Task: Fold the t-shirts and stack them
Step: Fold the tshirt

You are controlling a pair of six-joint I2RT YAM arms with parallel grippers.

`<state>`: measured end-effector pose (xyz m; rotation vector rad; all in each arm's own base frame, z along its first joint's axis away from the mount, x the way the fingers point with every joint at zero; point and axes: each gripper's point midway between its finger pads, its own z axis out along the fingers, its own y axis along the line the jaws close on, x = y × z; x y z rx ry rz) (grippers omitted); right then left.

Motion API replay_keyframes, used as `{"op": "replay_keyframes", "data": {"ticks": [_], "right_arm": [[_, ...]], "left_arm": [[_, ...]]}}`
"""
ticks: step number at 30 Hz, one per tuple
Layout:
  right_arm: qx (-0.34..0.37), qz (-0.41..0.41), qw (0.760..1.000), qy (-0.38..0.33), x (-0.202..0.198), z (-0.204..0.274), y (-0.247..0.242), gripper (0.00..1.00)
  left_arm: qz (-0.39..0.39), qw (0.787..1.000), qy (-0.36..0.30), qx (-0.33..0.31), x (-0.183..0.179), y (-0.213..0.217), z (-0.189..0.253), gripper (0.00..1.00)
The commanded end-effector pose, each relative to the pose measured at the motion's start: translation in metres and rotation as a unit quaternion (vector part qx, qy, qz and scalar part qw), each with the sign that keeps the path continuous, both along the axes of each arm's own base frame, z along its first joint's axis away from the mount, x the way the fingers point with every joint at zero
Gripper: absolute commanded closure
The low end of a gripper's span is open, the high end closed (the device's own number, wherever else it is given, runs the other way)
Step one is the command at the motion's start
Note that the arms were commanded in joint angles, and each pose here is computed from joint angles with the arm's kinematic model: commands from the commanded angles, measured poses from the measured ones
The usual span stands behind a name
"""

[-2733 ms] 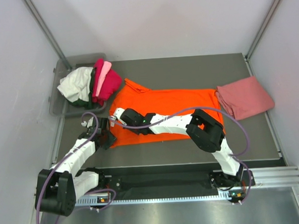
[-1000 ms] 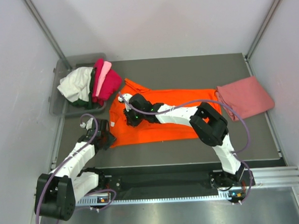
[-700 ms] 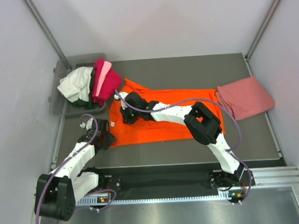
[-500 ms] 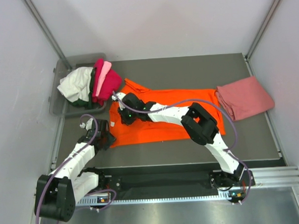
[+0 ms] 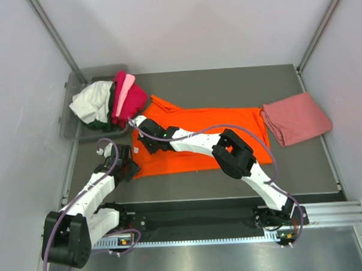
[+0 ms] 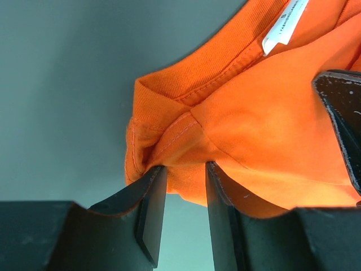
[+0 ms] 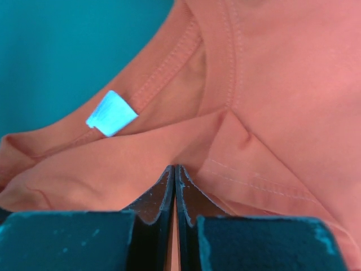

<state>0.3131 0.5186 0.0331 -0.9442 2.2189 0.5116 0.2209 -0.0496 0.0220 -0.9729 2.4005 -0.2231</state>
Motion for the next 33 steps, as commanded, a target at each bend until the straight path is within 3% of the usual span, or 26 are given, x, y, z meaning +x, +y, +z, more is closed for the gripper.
{"op": "replay_keyframes", "data": {"ticks": [1, 7, 8, 10, 11, 12, 22, 24, 25, 27, 28, 29, 31, 33], "right_arm": [[-0.030, -0.027, 0.998, -0.038, 0.015, 0.005, -0.005, 1.00], [-0.057, -0.039, 0.996, -0.055, 0.020, 0.005, -0.011, 0.97], [-0.059, -0.040, 0.996, -0.056, 0.020, 0.005, -0.011, 0.70], [-0.061, -0.055, 0.994, -0.069, 0.025, 0.010, -0.015, 0.26], [-0.065, -0.062, 0.993, -0.076, 0.026, 0.010, -0.018, 0.09], [-0.065, -0.071, 0.991, -0.091, 0.030, 0.018, -0.019, 0.01], [-0.071, -0.116, 0.977, -0.164, 0.047, 0.067, -0.048, 0.01], [-0.042, -0.131, 0.975, -0.176, 0.047, 0.093, -0.055, 0.04], [-0.049, -0.133, 0.975, -0.169, 0.041, 0.080, -0.068, 0.04], [0.005, -0.152, 0.971, -0.185, 0.039, 0.120, -0.080, 0.05], [-0.010, -0.153, 0.972, -0.177, 0.030, 0.104, -0.097, 0.05], [0.016, -0.165, 0.968, -0.188, 0.027, 0.133, -0.109, 0.05], [0.011, -0.181, 0.966, -0.184, 0.017, 0.126, -0.137, 0.05], [0.029, -0.210, 0.959, -0.189, 0.009, 0.151, -0.167, 0.05]], "left_arm": [[0.022, 0.998, 0.041, 0.051, -0.020, 0.023, -0.021, 0.61], [0.023, 0.998, 0.042, 0.050, -0.021, 0.023, -0.021, 0.61], [0.023, 0.998, 0.042, 0.050, -0.021, 0.023, -0.021, 0.61], [0.023, 0.998, 0.043, 0.049, -0.021, 0.023, -0.021, 0.61], [0.023, 0.998, 0.043, 0.049, -0.022, 0.023, -0.021, 0.61], [0.024, 0.998, 0.042, 0.049, -0.021, 0.023, -0.021, 0.61], [0.025, 0.998, 0.041, 0.049, -0.021, 0.023, -0.020, 0.61], [0.026, 0.998, 0.041, 0.049, -0.021, 0.024, -0.019, 0.61], [0.024, 0.998, 0.040, 0.048, -0.021, 0.023, -0.019, 0.61], [0.016, 0.999, 0.031, 0.040, -0.018, 0.019, -0.015, 0.61], [0.012, 0.999, 0.026, 0.035, -0.016, 0.017, -0.013, 0.61], [0.002, 0.999, 0.023, 0.028, -0.015, 0.013, -0.011, 0.60], [-0.005, 1.000, 0.010, 0.023, -0.011, 0.010, -0.002, 0.59], [-0.006, 1.000, -0.009, 0.022, -0.006, 0.009, 0.010, 0.58]]}}
